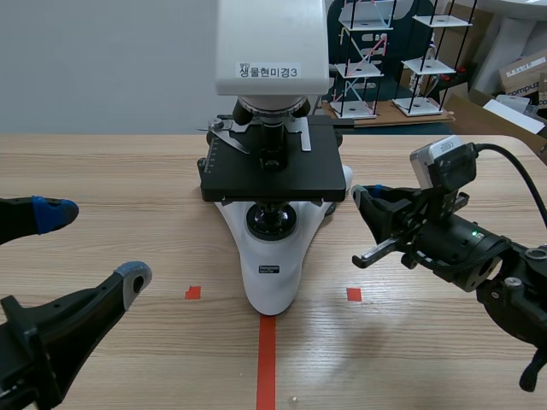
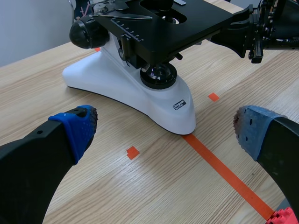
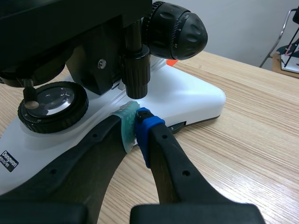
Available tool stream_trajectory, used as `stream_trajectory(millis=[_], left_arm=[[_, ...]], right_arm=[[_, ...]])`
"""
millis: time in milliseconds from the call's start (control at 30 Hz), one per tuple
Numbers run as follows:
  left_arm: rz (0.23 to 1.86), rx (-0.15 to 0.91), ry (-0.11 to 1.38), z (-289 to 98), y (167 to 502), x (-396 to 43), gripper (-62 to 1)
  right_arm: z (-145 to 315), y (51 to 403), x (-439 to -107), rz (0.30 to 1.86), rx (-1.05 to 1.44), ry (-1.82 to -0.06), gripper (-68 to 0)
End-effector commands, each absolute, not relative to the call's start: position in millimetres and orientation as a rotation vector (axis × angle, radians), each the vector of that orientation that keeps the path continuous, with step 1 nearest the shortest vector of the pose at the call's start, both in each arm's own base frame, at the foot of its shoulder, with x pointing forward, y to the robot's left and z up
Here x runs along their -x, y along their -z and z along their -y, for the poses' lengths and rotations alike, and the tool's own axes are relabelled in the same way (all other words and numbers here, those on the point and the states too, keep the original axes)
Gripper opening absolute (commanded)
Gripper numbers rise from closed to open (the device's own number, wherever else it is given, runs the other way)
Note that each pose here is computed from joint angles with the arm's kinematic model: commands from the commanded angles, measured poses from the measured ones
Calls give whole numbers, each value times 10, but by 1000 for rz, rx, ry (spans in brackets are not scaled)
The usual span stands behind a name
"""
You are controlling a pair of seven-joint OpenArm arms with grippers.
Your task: Return to the home posture
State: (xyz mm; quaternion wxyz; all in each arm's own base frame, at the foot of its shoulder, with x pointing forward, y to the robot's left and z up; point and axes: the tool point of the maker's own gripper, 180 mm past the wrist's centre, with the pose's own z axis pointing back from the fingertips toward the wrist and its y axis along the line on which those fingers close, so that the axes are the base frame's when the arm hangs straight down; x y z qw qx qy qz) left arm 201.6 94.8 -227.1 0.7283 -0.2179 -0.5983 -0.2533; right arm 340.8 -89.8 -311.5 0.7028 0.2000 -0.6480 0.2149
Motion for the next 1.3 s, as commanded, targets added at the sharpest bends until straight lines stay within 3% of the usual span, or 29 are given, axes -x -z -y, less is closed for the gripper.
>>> stream_trajectory(millis=[0, 600, 1000, 1267], left_arm=[[1357, 492, 554, -918, 2157, -2031, 10], [1357, 492, 554, -918, 2157, -2031, 10], [1357, 492, 554, -918, 2157, -2031, 10], [1357, 492, 554, -918, 2157, -2031, 11]], right_arm=[[936, 2944, -3480, 1495, -441, -483, -667], [936, 2944, -3480, 1495, -441, -483, -656], [1115, 3078, -3204, 1457, -400, -460, -419], [1118, 2906, -2735, 1451, -401, -516, -194]])
